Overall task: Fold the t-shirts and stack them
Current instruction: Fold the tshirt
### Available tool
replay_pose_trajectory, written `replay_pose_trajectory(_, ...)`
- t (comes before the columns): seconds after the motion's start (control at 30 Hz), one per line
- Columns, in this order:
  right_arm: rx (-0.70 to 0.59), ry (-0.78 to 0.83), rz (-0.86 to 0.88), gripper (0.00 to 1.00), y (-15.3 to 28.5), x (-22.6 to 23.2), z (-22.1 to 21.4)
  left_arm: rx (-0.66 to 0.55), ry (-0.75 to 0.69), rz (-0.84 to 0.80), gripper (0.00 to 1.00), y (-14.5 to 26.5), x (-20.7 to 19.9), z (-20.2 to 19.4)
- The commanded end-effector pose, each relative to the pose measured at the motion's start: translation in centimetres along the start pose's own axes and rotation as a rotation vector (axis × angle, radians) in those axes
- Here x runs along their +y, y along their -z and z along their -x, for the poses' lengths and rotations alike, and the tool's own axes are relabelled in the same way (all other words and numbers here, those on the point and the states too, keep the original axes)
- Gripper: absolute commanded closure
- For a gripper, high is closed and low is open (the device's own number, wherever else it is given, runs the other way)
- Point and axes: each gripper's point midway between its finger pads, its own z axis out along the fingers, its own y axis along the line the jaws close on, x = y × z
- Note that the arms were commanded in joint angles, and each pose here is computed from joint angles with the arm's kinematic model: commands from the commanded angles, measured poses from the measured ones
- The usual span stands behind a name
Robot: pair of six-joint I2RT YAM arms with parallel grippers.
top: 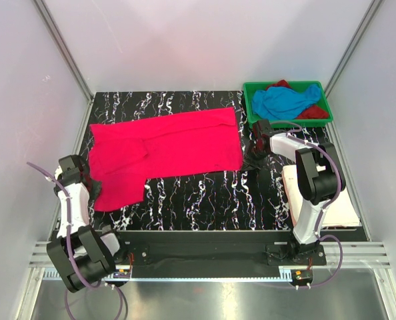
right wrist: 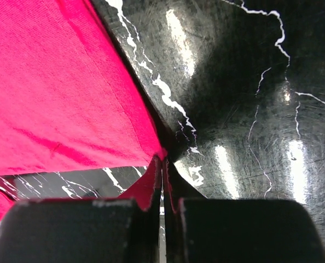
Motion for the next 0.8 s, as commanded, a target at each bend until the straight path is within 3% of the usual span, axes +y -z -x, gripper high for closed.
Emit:
replay_pose_trajectory(0.0,0.011,0.055,-0.051,1.00,0.7,-1.5,-0.9,-0.032,0.050,0.047,1.00,0.6,1.1,0.2)
replay_pose_trajectory(0.2,-0.010,0.124,-0.026,1.00,2.5,-0.6,-0.3,-0.039,0.049,0.027,1.00,1.2,0.2,1.0)
replay_pose_trajectory(0.5,-0.037,0.182,-0.023,1.00,4.2,1.9,2.8,-0.106,-0.012,-0.156,1.00,3.4,-7.5,5.4)
replay_pose_trajectory(0.77,-0.038,0.224,-0.018,1.00,5.0,4.1,5.1,-0.128,-0.043,-0.255,1.00,4.5,-12.6,6.9)
